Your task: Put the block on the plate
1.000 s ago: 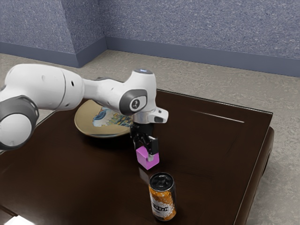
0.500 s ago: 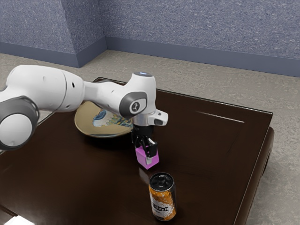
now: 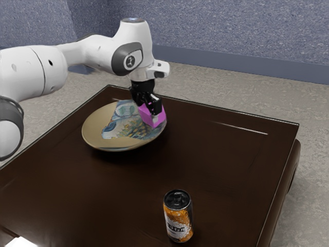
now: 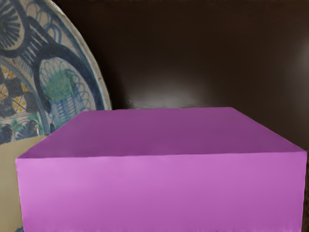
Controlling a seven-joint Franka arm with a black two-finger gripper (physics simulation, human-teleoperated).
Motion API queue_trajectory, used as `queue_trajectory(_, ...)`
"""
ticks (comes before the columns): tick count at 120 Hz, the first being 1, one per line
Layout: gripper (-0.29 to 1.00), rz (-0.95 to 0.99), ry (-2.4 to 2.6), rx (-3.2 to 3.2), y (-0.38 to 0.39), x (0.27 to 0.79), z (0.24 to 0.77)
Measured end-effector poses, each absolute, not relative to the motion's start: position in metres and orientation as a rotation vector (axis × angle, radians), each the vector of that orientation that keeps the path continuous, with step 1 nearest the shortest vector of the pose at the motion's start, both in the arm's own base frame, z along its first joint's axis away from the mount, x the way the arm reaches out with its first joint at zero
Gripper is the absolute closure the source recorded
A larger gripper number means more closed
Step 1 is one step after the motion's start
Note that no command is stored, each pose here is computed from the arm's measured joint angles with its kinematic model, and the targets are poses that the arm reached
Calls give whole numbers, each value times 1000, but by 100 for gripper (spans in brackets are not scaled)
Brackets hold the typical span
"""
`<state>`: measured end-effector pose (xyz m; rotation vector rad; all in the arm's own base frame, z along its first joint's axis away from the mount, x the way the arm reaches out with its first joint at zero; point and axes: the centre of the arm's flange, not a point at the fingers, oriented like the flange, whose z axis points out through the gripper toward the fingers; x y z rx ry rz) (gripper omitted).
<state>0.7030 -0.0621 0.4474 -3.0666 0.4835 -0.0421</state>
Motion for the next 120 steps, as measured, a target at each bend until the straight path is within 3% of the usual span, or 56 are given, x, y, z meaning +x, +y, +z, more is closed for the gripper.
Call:
queue_trajectory(38,36,-3,109,-3078,65,731,423)
queue_trajectory(89,36,141,-108,-3117,142,733,337)
queue_trajectory(120,35,-30,-80,-3146,130,759,333)
